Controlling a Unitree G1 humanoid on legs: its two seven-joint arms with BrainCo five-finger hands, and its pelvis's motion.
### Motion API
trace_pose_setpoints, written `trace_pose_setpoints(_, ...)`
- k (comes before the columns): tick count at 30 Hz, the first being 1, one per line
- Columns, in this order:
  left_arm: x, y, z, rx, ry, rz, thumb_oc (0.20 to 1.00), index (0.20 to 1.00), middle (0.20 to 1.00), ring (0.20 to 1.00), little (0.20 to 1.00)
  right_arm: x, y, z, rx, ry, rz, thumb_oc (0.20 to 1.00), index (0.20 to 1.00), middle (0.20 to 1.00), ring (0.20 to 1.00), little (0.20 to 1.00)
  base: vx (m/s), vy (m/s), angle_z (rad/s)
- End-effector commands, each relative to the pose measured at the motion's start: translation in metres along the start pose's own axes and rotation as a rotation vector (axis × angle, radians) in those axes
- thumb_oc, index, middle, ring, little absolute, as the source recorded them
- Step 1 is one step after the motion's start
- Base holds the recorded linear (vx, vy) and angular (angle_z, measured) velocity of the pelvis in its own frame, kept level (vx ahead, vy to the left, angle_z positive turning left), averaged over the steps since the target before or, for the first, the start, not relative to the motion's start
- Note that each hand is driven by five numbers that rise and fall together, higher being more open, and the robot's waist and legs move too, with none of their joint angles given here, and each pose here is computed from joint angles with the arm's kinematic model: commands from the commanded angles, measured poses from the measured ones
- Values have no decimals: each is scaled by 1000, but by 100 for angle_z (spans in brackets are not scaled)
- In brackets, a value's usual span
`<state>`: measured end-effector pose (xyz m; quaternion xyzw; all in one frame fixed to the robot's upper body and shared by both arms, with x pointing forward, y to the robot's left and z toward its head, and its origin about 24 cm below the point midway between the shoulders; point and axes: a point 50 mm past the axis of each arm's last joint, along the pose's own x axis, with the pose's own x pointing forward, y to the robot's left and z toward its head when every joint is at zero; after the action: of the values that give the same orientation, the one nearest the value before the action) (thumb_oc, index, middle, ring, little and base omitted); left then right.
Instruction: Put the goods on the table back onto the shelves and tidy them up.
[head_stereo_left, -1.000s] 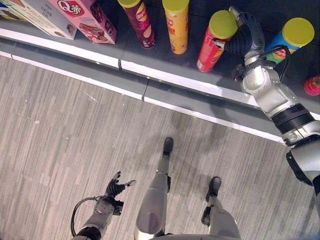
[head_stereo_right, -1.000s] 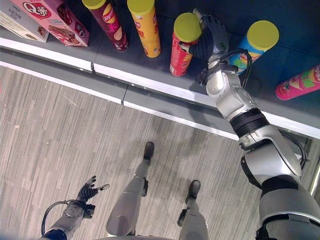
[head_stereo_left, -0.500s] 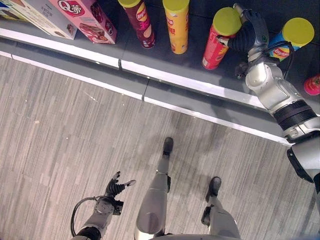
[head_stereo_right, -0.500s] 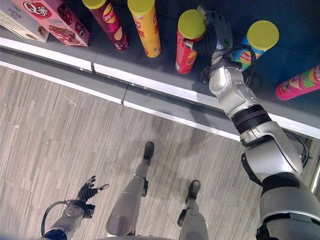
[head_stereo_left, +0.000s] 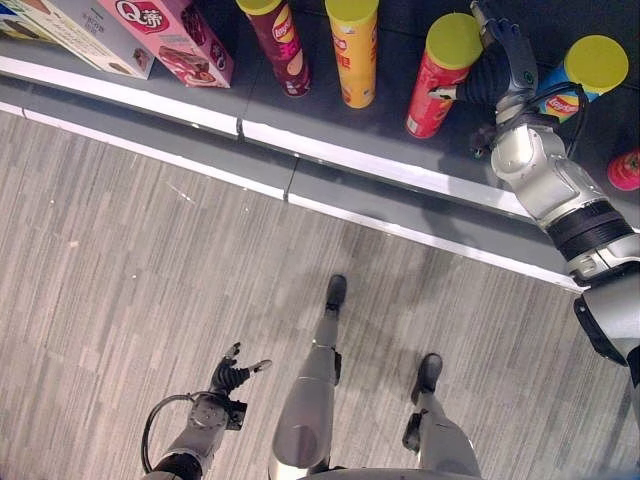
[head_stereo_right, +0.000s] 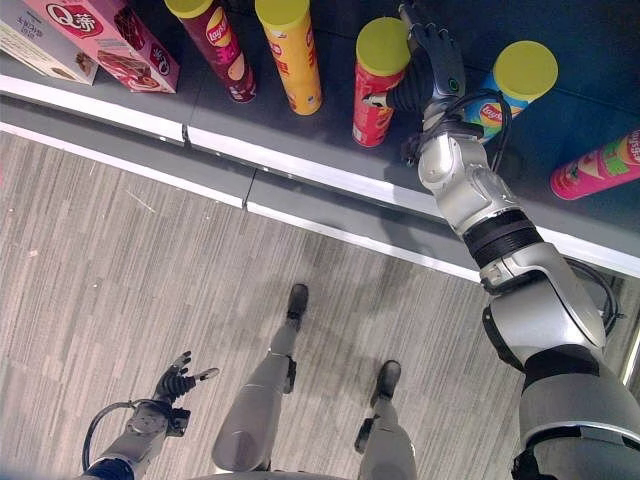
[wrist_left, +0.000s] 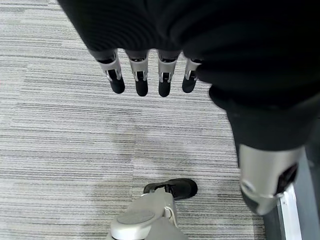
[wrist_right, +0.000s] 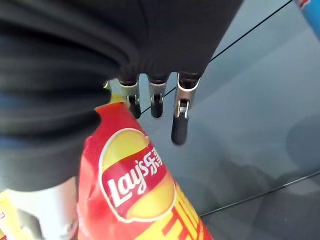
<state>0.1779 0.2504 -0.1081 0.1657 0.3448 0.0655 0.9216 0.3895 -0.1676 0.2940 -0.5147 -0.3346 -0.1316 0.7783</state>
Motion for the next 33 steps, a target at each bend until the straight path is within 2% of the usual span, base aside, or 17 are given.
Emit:
trace_pose_setpoints(1,11,11,23,45,-54,29,1000,1000,1000,1000,1000,14,-31,15,-41,-100,-114,1000,1000,1000,1000,1000,0,0,0)
trace_pose_setpoints(9,12,13,22,64,-42,27,1000,1000,1000,1000,1000,12,-46,32,-29,-187,-190,1000,1000,1000,1000,1000,0,0,0)
trace_pose_setpoints(14,11,17,19,99,-21,30,1000,1000,1000,1000,1000,-8,-46,48,60,-279,-209,1000,1000,1000,1000,1000,0,0,0)
trace_pose_setpoints(17,10,19,12,111,11,33,1000,1000,1000,1000,1000,-27,-33,48,167,-289,-134,1000,1000,1000,1000,1000,29,38,-3)
trace_pose_setpoints(18,9,20,7,118,32,28,1000,1000,1000,1000,1000,-43,-24,49,267,-296,-70,1000,1000,1000,1000,1000,12,42,-8)
trace_pose_setpoints(19,8,20,7,120,33,28,1000,1000,1000,1000,1000,-43,-24,49,268,-294,-69,1000,1000,1000,1000,1000,16,73,-18)
trace_pose_setpoints(20,7,23,1,132,54,24,1000,1000,1000,1000,1000,-61,-15,48,377,-297,12,1000,1000,1000,1000,1000,6,31,-25)
trace_pose_setpoints(21,7,23,1,133,55,24,1000,1000,1000,1000,1000,-62,-15,47,378,-296,13,1000,1000,1000,1000,1000,3,52,-36)
trace_pose_setpoints(24,4,31,-8,149,93,33,1000,1000,1000,1000,1000,-87,-2,44,556,-283,175,1000,1000,1000,1000,1000,-3,50,-37)
trace_pose_setpoints(27,-2,44,-24,176,166,42,1000,1000,1000,1000,1000,-130,11,25,753,-207,422,1000,1000,1000,1000,1000,-9,59,-67)
trace_pose_setpoints(31,-3,47,-26,181,173,39,1000,1000,1000,1000,1000,-147,12,17,831,-158,463,1000,1000,1000,1000,1000,-56,29,-93)
trace_pose_setpoints(33,-6,47,-32,167,187,34,1000,1000,1000,1000,1000,-167,12,3,919,-68,460,1000,1000,1000,1000,1000,-52,37,-64)
